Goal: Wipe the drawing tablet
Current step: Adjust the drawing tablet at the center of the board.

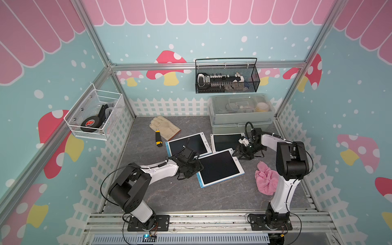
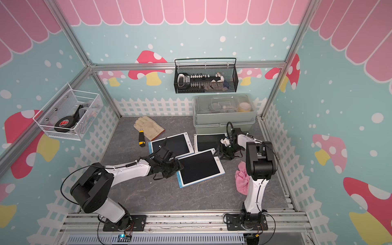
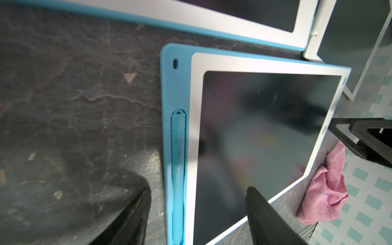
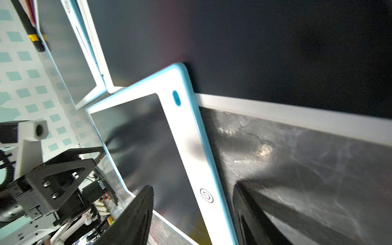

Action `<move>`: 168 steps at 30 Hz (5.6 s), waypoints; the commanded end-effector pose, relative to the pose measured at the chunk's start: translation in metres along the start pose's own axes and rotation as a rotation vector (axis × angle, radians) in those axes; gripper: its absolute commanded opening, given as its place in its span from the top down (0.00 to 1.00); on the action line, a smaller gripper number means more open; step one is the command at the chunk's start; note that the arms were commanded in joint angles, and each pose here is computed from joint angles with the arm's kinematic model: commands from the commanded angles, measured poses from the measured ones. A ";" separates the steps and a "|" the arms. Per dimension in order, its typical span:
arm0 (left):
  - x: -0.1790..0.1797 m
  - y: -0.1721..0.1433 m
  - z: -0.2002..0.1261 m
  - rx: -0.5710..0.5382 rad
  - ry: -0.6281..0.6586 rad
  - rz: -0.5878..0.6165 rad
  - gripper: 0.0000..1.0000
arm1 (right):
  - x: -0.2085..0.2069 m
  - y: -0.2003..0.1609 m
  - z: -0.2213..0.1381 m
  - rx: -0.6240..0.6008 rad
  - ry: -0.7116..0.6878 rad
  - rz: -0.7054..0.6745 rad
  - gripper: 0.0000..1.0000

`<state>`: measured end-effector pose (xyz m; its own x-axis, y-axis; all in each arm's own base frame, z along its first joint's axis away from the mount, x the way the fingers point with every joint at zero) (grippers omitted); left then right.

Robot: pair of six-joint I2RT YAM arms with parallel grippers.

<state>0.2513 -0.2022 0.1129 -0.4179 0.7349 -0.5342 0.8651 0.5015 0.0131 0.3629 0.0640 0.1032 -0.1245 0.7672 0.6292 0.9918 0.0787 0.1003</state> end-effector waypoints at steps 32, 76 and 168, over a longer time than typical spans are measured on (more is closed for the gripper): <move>0.012 0.001 0.036 -0.004 0.088 0.025 0.30 | 0.059 -0.008 -0.027 -0.166 0.438 -0.115 0.77; -0.105 0.025 -0.204 -0.061 -0.429 -0.638 0.27 | 0.333 -0.142 -0.104 -0.839 -0.749 -1.793 1.00; -0.025 0.014 -0.264 -0.485 -0.058 -0.100 0.23 | 0.214 -0.122 -0.065 -0.167 0.543 -0.252 1.00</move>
<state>0.2034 -0.0905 0.3709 -0.4576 0.5203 -0.7210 0.4621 0.8319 0.3071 0.2396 0.1780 0.2977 -0.3707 0.4008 0.8378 0.8871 -0.1142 0.4472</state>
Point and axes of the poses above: each gripper's point midway between its finger pads, its own z axis out along the fingers, its own x axis along the line the jaws close on, y = z × x, the point moved 9 cm from there along -z, back along the fingers, and after that the axes turned 8 degrees about -z, right-handed, at the moved point
